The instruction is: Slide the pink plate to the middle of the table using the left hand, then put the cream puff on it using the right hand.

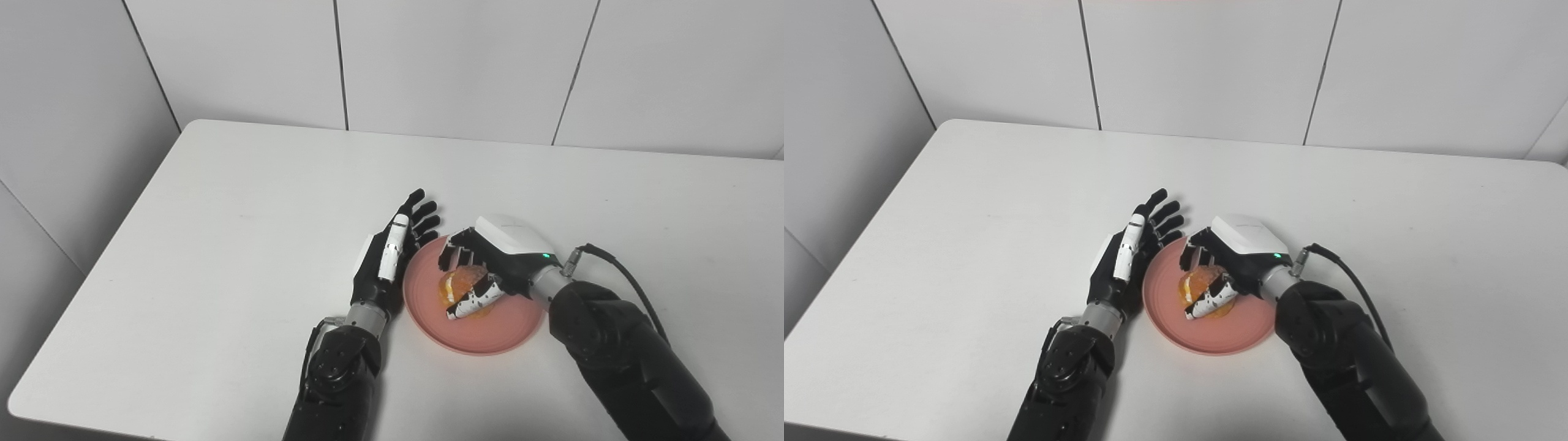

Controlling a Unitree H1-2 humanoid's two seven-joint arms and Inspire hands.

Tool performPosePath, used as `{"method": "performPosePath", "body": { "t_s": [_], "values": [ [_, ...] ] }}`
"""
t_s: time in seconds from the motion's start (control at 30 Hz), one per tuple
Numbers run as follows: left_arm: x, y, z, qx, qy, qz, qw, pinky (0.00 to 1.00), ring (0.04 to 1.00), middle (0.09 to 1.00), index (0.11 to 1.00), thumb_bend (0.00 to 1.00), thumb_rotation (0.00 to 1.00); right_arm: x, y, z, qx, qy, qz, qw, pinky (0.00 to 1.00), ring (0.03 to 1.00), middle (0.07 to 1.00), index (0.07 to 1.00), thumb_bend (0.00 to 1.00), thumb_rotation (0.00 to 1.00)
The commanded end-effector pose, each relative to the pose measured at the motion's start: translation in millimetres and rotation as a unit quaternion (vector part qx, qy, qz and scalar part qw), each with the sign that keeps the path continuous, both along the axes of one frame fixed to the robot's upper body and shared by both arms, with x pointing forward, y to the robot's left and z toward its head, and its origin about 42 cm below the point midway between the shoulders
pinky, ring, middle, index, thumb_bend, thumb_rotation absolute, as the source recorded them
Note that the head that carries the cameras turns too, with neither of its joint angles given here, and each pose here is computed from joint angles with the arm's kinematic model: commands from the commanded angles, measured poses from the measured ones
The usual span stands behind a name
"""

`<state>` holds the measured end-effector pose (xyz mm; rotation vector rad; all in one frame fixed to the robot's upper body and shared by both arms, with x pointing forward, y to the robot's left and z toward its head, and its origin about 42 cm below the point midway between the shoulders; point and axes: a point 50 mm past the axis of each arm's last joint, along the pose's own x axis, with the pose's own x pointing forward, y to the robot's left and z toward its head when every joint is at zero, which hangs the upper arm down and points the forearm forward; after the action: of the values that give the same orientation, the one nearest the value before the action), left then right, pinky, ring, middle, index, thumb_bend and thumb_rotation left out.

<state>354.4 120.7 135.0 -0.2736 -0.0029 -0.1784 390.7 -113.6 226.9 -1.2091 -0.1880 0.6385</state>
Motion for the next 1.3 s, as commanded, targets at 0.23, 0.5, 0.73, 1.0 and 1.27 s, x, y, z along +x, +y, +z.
{"method": "performPosePath", "body": {
  "t_s": [0.23, 0.5, 0.73, 1.0, 1.27],
  "values": [
    [-11.1, 7.8, -26.2, 0.005, 0.072, 0.004, 0.997, 0.87, 0.872, 0.890, 0.899, 0.40, 1.00, -8.7, 1.8, 30.4, -0.042, -0.064, 0.024, 0.997, 0.39, 0.546, 0.653, 0.644, 0.69, 0.24],
    [-11.0, 8.3, -25.6, 0.003, 0.075, 0.003, 0.997, 0.87, 0.868, 0.885, 0.899, 0.40, 1.00, -15.2, -0.3, 43.1, -0.070, -0.065, 0.032, 0.995, 0.52, 0.741, 0.848, 0.861, 0.86, 0.41],
    [-10.5, 9.0, -25.7, 0.004, 0.073, 0.002, 0.997, 0.87, 0.872, 0.892, 0.909, 0.40, 1.00, -17.0, -2.1, 47.2, -0.083, -0.046, 0.031, 0.995, 0.59, 0.821, 0.938, 0.944, 0.91, 0.44],
    [-10.0, 9.7, -25.1, 0.001, 0.077, 0.003, 0.997, 0.87, 0.874, 0.893, 0.909, 0.40, 1.00, -14.4, -8.3, 54.0, -0.072, -0.038, 0.026, 0.996, 0.74, 0.905, 0.986, 0.998, 0.95, 0.50],
    [-10.3, 13.0, -26.2, 0.001, 0.077, 0.002, 0.997, 0.88, 0.875, 0.890, 0.904, 0.40, 1.00, -15.7, -19.6, 66.6, -0.030, -0.043, 0.025, 0.998, 0.76, 0.912, 0.986, 1.000, 0.96, 0.55]
  ]
}}
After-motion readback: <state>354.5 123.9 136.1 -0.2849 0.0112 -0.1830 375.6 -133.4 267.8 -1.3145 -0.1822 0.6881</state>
